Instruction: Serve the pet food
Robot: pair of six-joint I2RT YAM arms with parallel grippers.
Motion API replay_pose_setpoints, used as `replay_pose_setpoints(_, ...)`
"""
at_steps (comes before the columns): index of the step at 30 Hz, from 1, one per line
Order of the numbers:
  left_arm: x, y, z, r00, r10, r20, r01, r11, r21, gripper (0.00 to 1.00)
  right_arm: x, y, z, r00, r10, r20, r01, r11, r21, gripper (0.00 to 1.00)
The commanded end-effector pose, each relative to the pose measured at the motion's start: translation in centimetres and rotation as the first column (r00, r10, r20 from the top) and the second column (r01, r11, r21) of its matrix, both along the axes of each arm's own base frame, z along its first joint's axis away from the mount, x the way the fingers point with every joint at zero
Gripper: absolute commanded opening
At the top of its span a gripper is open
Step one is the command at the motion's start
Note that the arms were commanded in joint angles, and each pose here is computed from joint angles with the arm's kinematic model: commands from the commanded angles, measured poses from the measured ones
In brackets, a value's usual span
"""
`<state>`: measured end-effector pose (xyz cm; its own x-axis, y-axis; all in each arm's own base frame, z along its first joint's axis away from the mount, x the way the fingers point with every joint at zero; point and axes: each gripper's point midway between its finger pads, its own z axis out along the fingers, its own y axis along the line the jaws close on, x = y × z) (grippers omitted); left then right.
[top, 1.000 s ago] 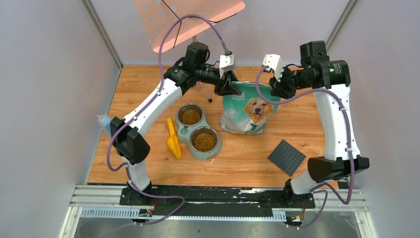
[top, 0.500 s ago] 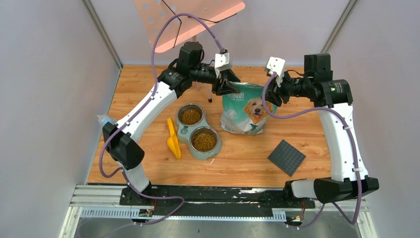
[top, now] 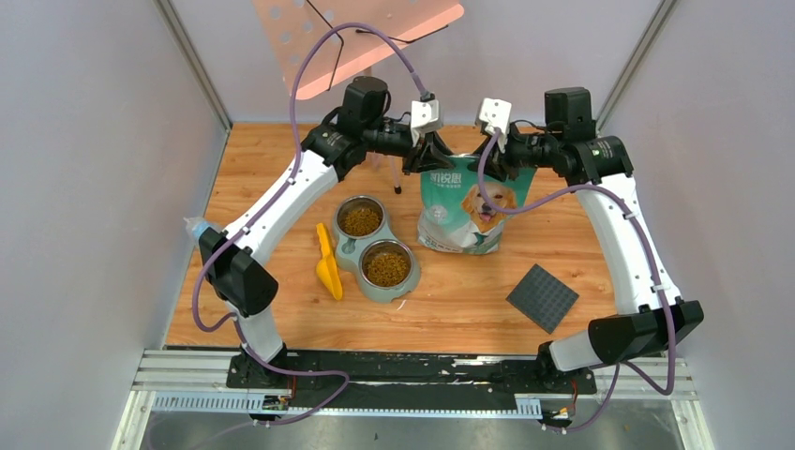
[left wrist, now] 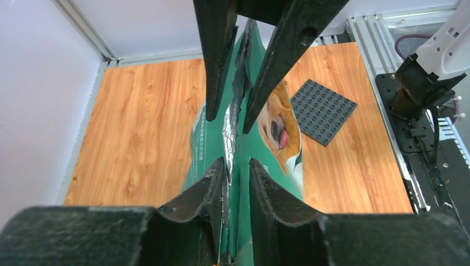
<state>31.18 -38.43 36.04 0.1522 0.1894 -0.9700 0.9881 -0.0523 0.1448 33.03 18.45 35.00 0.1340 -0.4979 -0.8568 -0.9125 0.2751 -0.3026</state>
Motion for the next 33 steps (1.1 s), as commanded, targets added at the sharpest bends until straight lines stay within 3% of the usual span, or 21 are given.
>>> replay_pose_setpoints(1, 0.0, -0.1, 1.1, 0.999, -0.011, 0.047, 0.011, 1.0, -0.004, 0.27, -0.3, 0.9, 2.4, 0.99, 0.06, 0.129, -0.062, 0.998, 0.01, 0.27)
replay_pose_setpoints(4, 0.1, -0.1, 0.9, 0.999, -0.013, 0.045, 0.013, 1.0, 0.003, 0.2, -0.9, 1.3, 2.8, 0.985, 0.079, 0.156, -0.08, 0.997, 0.001, 0.23)
replay_pose_setpoints(8, 0.2, -0.2, 0.7, 0.999, -0.013, 0.04, 0.013, 1.0, 0.007, 0.12, -1.1, 1.3, 2.2, 0.979, 0.092, 0.181, -0.087, 0.995, -0.039, 0.01)
replay_pose_setpoints(12, 0.2, -0.1, 0.7, 0.999, -0.009, 0.041, 0.008, 1.0, 0.013, 0.0, -1.1, 1.2, 1.7, 0.975, 0.096, 0.198, -0.084, 0.994, -0.069, 0.0)
replay_pose_setpoints(14, 0.2, 0.0, 0.7, 0.999, -0.004, 0.047, 0.003, 1.0, 0.019, 0.07, -1.0, 1.0, 1.6, 0.976, 0.087, 0.198, -0.074, 0.995, -0.072, 0.0)
replay_pose_setpoints(15, 0.3, 0.1, 0.4, 0.999, -0.004, 0.054, 0.003, 1.0, 0.03, 0.2, -1.0, 1.0, 1.6, 0.976, 0.083, 0.2, -0.069, 0.995, -0.075, 0.0)
replay_pose_setpoints(17, 0.4, 0.5, -0.1, 0.997, 0.006, 0.072, -0.01, 0.999, 0.054, 0.31, -1.0, 0.9, 1.4, 0.977, 0.077, 0.198, -0.062, 0.995, -0.083, 0.0)
replay_pose_setpoints(19, 0.2, 0.9, -0.5, 0.996, 0.006, 0.091, -0.013, 0.997, 0.078, 0.27, -1.0, 0.9, 1.3, 0.977, 0.073, 0.201, -0.055, 0.994, -0.092, 0.03)
replay_pose_setpoints(22, -0.3, 1.2, -0.7, 0.996, -0.012, 0.092, 0.004, 0.996, 0.091, 0.14, -1.2, 1.2, 0.5, 0.98, 0.078, 0.186, -0.059, 0.993, -0.104, 0.18)
replay_pose_setpoints(25, -0.6, 1.1, -0.6, 0.998, -0.02, 0.067, 0.014, 0.997, 0.079, 0.01, -1.2, 2.0, -0.3, 0.983, 0.088, 0.163, -0.07, 0.991, -0.111, 0.16)
replay_pose_setpoints(28, -0.8, 0.8, -0.2, 0.999, -0.022, 0.041, 0.02, 0.998, 0.058, 0.0, -1.1, 2.7, -0.2, 0.985, 0.093, 0.144, -0.08, 0.993, -0.093, 0.0)
replay_pose_setpoints(31, -0.8, 0.8, 0.0, 0.999, -0.022, 0.039, 0.02, 0.998, 0.056, 0.0, -1.0, 3.1, 0.7, 0.987, 0.09, 0.135, -0.082, 0.995, -0.064, 0.0)
replay_pose_setpoints(33, -0.7, 1.1, 0.0, 0.999, -0.009, 0.049, 0.006, 0.998, 0.066, 0.08, -0.7, 3.1, 1.0, 0.988, 0.076, 0.133, -0.069, 0.996, -0.06, 0.0)
